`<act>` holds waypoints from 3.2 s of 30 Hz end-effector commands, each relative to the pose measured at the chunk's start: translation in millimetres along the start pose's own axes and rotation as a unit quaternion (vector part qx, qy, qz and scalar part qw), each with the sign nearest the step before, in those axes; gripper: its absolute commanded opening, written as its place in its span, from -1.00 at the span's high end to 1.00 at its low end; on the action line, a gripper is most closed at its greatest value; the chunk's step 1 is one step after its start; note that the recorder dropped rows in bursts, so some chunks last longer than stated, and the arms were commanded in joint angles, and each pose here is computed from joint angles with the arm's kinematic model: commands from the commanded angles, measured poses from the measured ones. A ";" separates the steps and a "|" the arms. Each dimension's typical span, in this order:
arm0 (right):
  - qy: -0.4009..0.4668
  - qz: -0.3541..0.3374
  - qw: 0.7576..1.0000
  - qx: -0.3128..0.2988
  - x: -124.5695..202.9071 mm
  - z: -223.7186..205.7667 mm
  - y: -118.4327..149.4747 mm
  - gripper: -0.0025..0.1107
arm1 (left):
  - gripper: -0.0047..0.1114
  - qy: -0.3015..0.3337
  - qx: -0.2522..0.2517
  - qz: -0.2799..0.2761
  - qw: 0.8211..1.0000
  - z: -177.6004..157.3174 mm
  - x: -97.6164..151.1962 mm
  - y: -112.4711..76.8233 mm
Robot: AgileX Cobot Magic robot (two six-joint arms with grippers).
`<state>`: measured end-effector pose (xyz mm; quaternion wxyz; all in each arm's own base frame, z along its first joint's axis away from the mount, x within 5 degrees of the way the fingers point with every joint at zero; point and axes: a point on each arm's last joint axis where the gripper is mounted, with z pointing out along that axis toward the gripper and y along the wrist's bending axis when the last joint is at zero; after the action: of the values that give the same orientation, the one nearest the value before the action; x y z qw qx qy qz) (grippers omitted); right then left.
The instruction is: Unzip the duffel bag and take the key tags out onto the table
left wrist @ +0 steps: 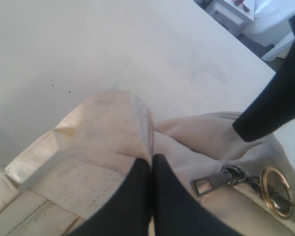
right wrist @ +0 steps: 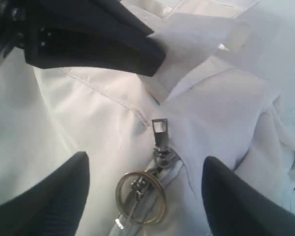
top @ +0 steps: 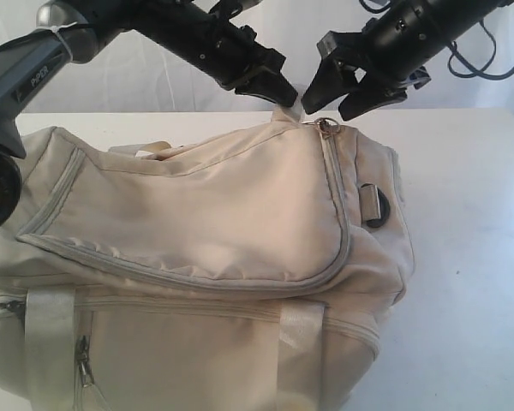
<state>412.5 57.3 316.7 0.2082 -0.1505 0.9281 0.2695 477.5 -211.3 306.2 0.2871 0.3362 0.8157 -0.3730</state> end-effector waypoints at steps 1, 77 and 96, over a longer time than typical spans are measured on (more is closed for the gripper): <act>0.020 -0.023 0.999 0.020 2.3 5.0 14.3 -0.13 | 0.92 -0.016 0.014 0.006 1.000 -10.1 -7.7 -10.4; 0.035 -0.004 0.995 0.091 34.1 -30.5 28.7 -0.07 | 0.92 -0.013 0.017 0.005 1.000 -10.1 -7.2 -10.9; 0.027 0.022 0.997 0.069 36.1 -12.6 21.2 0.07 | 0.92 -0.013 0.017 0.005 1.000 -10.1 -7.2 -10.9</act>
<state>368.1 63.4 318.3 0.1790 -0.1248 0.9544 0.2039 477.1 -211.3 306.1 0.2854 0.3371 0.8158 -0.3732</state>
